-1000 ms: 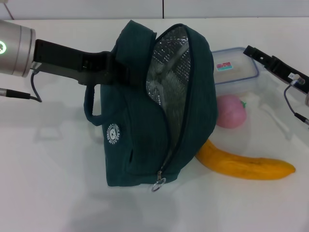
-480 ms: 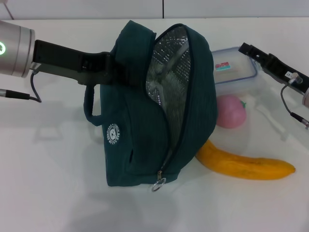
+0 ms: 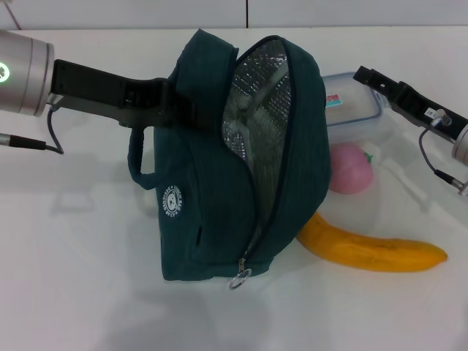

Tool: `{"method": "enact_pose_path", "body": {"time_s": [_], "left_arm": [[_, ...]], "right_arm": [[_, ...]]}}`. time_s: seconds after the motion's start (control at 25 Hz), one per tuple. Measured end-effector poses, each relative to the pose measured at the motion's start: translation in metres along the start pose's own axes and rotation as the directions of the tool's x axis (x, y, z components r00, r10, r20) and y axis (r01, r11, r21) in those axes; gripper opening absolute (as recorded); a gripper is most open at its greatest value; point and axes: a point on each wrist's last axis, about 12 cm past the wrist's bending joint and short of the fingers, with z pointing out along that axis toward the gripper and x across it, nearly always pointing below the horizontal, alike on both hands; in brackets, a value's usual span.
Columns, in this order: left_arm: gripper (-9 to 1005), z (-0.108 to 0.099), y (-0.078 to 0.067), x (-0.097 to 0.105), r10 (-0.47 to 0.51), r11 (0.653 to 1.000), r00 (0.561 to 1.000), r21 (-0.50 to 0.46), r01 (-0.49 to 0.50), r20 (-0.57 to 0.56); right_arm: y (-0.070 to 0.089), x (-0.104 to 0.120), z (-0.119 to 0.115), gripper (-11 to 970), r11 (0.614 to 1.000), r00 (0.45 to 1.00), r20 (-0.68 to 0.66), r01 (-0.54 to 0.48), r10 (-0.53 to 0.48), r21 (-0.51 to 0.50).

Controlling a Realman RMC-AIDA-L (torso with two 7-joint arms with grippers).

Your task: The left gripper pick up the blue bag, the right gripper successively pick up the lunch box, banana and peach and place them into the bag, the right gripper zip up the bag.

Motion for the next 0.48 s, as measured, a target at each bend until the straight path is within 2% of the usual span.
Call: {"method": "enact_pose_path", "body": {"time_s": [0.16,0.48], "left_arm": [[36,0.0011,0.0010,0.0004,-0.004,1.000,1.000,0.004,0.004,-0.004],[36,0.0019,0.0025,0.0006,0.001,1.000,1.000,0.006,-0.001,-0.010]], "right_arm": [[0.0026,0.0011,0.0013,842,1.000,1.000,-0.018,-0.022,0.022,-0.015],[0.0083,0.0020,0.0019,696,0.995,0.996,-0.037,-0.087,0.085,-0.057]]}}
